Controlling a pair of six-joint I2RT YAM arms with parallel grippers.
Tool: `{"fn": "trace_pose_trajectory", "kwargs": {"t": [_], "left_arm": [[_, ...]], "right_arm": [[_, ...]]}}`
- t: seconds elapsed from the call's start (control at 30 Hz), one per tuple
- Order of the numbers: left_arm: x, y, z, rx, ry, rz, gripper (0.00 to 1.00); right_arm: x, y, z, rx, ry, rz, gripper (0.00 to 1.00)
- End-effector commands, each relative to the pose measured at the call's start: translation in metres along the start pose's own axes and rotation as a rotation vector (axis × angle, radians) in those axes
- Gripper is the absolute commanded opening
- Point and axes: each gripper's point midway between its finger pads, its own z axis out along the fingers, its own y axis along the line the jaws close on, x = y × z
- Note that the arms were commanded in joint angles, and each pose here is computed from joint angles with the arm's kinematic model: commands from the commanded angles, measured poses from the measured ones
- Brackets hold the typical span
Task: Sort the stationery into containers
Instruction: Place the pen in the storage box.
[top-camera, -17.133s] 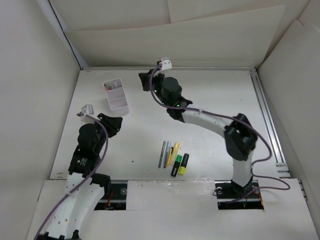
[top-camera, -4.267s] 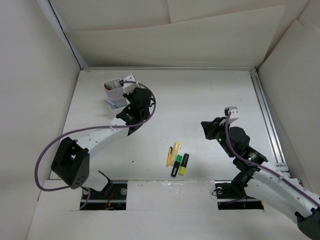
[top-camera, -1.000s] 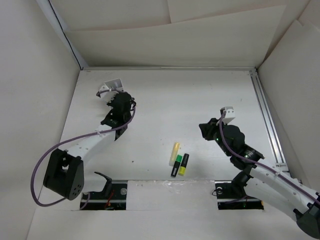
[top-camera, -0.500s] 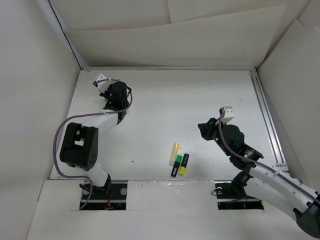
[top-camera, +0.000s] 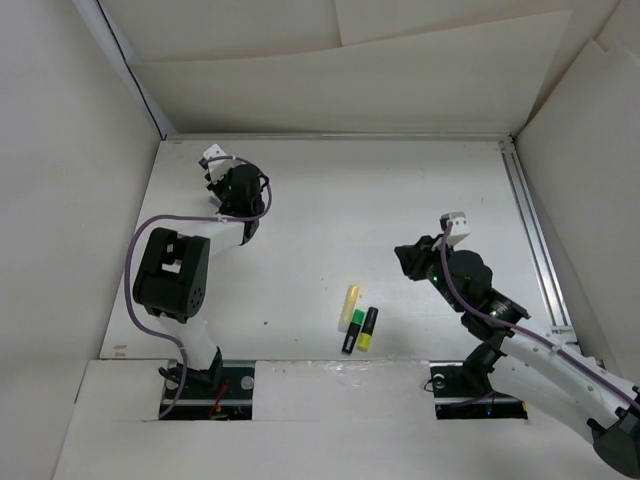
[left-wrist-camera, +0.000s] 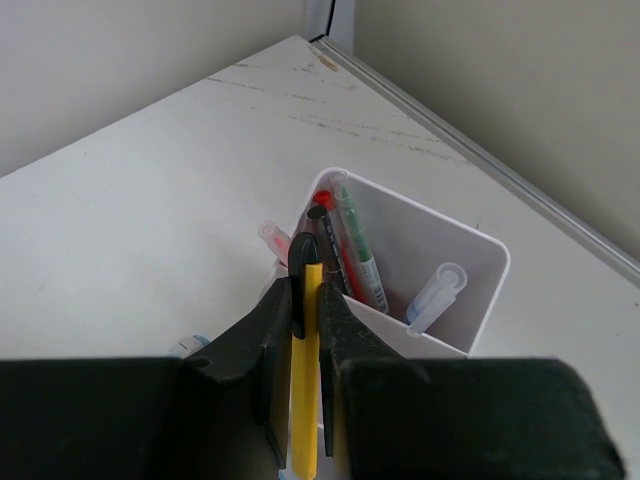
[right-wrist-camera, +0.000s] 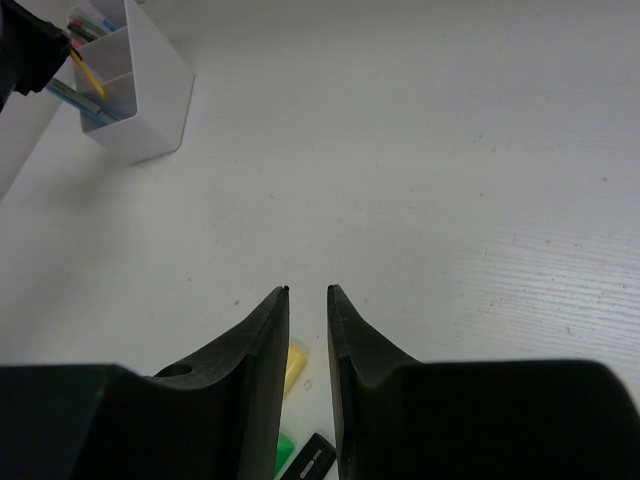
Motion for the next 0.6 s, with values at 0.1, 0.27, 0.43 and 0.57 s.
{"fn": "trace_pose_trajectory", "kwargs": {"t": [0.1,0.27,0.43,0.57], "left_arm": [[-0.0294,-0.0153,-0.0059,-0.008,-0.088,-0.018,0.0],[-0.0283,-0.0181,-0.0082,-0.005,-0.096,-0.001,0.0],[-0.0271,-0.0157,-0.0082,-0.016,-0.093,0.008,0.0],[-0.0276,-0.0188,-0.0065,-0.018,-0.087,0.018,0.0]], "right_arm": [[-0.0248,0.0124,-0.0022,-0.051,-0.079,0.01,0.27],[-0.0271,0.013,-0.0037,-0.055,-0.087,0.013,0.27],[-0.0276,0.0121,-0.0063,-0.059,-0.095,0.006,0.27],[-0.0299,0.0128,-0.0078,-0.063,-0.103,0.008,0.27]]}}
